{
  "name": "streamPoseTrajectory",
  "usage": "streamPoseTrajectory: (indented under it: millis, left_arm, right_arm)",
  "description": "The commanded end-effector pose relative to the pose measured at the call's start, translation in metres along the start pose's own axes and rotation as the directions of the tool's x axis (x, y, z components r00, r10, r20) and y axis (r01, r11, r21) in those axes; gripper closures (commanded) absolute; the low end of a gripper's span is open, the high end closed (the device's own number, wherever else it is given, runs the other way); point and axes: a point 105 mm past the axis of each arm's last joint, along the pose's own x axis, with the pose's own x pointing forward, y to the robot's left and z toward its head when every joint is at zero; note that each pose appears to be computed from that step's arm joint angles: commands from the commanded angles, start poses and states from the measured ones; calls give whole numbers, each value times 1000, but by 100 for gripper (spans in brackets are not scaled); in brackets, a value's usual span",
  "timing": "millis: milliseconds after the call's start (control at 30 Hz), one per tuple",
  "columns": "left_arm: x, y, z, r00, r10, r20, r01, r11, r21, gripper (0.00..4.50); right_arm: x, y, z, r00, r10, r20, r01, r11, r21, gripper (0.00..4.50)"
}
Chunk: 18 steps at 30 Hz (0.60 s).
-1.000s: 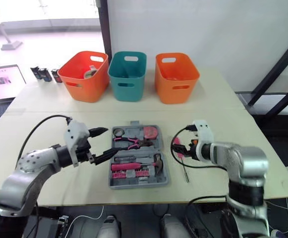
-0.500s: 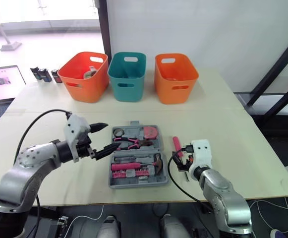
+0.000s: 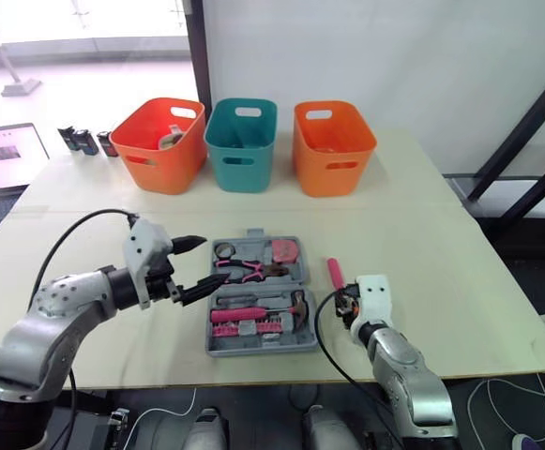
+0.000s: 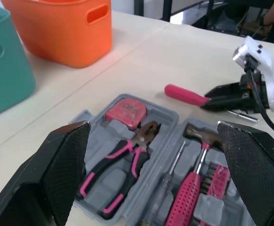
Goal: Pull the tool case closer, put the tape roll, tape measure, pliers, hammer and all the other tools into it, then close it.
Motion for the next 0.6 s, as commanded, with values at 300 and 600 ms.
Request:
streamPoseTrajectory:
  millis: [300, 600]
  left_arm:
    - [-25, 18, -9, 998, 70, 6, -71, 997, 38, 0]
    - [-46, 22, -25, 995, 33, -94, -30, 999, 31, 0]
  right_arm:
    - [-28, 13, 94, 949, 185, 256, -116, 957, -265, 414]
    - [-79, 94, 129, 614, 764, -196, -700, 412, -583, 414]
